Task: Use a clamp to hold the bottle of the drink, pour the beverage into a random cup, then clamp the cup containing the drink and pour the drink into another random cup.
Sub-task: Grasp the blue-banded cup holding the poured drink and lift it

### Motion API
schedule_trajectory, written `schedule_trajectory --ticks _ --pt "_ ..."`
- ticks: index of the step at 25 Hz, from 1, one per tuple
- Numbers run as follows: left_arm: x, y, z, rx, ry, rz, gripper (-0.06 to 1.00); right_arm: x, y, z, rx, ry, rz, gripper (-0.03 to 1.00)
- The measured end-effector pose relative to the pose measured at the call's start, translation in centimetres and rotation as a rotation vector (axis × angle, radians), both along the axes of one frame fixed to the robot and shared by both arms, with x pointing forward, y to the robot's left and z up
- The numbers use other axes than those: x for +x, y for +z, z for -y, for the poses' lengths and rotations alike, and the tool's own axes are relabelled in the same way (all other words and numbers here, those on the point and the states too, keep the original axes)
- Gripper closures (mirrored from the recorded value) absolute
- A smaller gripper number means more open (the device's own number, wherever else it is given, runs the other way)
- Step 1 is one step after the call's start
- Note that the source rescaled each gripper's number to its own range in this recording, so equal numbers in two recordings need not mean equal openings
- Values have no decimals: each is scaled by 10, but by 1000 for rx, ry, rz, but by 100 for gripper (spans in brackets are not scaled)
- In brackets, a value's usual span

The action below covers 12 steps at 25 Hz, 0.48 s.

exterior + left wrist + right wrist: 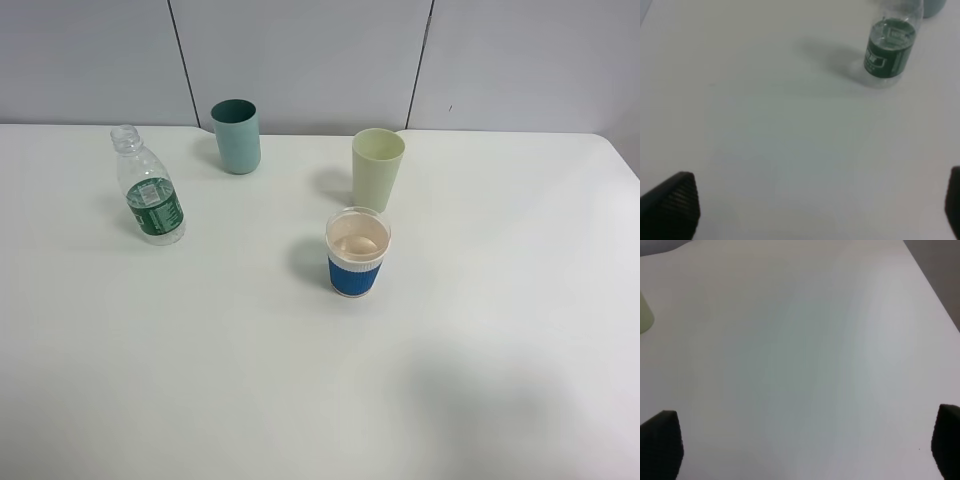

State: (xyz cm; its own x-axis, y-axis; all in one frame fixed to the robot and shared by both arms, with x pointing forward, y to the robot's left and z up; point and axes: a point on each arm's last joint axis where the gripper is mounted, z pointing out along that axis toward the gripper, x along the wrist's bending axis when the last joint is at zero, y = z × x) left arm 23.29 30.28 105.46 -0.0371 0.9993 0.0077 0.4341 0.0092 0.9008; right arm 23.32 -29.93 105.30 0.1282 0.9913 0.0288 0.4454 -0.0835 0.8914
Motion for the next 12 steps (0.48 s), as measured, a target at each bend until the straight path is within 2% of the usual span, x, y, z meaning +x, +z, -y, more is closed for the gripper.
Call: schedule_trajectory --ticks 12 --pt "0 0 0 0 0 0 -6 0 0 0 0 0 0 -3"
